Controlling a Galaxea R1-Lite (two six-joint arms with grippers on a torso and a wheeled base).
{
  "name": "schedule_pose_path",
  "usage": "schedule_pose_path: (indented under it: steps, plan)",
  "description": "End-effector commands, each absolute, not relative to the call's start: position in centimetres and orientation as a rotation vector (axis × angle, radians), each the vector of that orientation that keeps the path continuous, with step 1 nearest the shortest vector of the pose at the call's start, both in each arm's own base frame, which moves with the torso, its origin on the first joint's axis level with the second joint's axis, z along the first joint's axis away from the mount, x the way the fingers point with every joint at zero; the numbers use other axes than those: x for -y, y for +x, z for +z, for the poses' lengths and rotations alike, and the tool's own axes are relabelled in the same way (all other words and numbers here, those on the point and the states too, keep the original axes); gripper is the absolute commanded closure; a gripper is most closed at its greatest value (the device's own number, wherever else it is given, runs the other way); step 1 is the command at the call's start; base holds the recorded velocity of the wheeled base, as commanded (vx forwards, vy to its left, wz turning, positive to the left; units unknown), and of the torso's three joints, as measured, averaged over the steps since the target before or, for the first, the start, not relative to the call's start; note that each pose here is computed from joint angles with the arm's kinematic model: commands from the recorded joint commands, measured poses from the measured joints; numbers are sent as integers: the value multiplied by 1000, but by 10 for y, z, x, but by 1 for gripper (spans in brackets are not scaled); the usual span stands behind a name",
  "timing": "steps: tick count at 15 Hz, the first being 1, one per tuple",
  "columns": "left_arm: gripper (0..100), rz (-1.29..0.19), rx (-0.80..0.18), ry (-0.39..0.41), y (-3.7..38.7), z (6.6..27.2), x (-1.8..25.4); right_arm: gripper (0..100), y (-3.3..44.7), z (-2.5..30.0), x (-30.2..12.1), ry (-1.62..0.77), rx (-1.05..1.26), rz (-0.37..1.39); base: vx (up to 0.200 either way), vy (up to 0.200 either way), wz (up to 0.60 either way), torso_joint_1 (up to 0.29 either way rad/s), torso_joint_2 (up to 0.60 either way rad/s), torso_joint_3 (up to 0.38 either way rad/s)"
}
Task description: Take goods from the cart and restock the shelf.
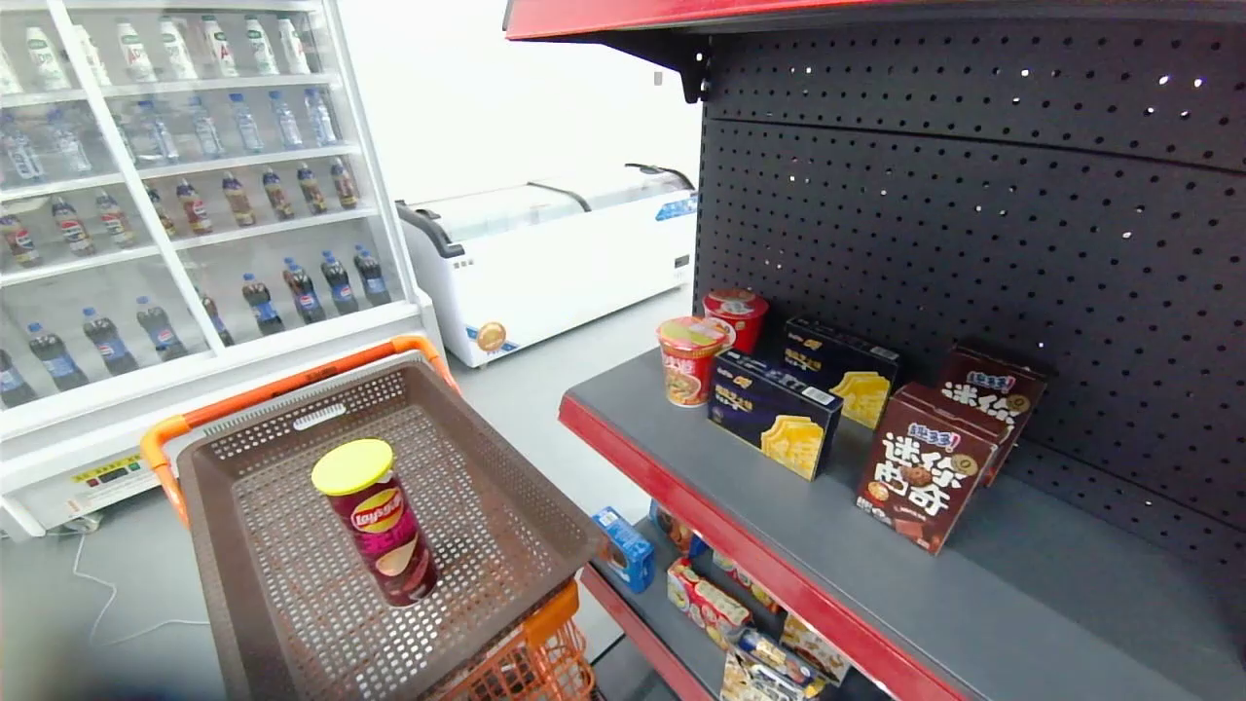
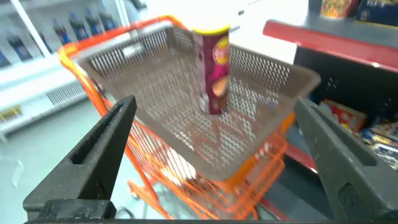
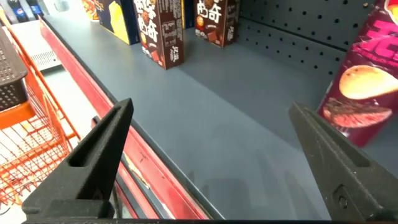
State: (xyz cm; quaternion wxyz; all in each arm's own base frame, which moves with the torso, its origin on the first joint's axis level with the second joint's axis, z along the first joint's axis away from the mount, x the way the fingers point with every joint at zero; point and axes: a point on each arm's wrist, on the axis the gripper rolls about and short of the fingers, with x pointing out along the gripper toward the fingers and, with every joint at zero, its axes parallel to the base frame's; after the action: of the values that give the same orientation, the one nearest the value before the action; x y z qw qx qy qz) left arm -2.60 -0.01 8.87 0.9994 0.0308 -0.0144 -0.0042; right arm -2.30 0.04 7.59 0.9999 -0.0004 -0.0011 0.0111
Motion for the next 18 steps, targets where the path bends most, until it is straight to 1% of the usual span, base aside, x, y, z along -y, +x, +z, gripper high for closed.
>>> schedule_pose_path:
  steps: [1,2,3,4,5,7,8,9,10,11,12,14,16,17,18]
  plan:
    - [0,-6,-73,167,-8,202,0,0,-23,76,0,0,2,23,0,0,0,0,0,0]
    - [0,-3,-120,133,0,219,0,0,-23,76,0,-2,2,23,0,0,0,0,0,0]
    - [0,-18,-219,117,15,212,0,0,-23,76,0,-2,2,23,0,0,0,0,0,0]
    - [0,-36,-296,105,29,205,0,0,-23,76,0,0,2,23,0,0,0,0,0,0]
    - [0,-15,-356,95,33,192,0,0,-23,76,0,-2,2,23,0,0,0,0,0,0]
    - [0,14,-464,78,42,173,-2,0,-23,76,0,0,2,23,0,0,0,0,0,0]
    - [0,5,-488,72,44,166,-1,0,-23,76,0,-2,2,23,0,0,0,0,0,0]
    - [0,-28,-521,72,53,154,0,0,-23,76,0,-2,2,23,0,0,0,0,0,0]
    - [0,-28,-521,72,53,154,0,0,-23,76,0,-2,2,23,0,0,0,0,0,0]
    - [0,-43,-542,58,63,143,1,0,-23,76,0,-2,2,23,0,0,0,0,0,0]
    - [0,-53,-562,38,73,141,1,0,-23,76,0,0,2,23,0,0,0,0,0,0]
    - [0,-39,-592,7,106,133,1,0,-23,76,0,0,2,23,0,0,0,0,0,0]
    - [0,-18,-595,-1,132,124,-2,0,-23,76,0,-2,2,23,0,0,0,0,0,0]
    - [0,11,-589,-3,155,115,-8,0,-23,76,0,0,2,23,0,0,0,0,0,0]
    - [0,10,-598,-6,164,110,-10,0,-23,76,0,-2,2,23,0,0,0,0,0,0]
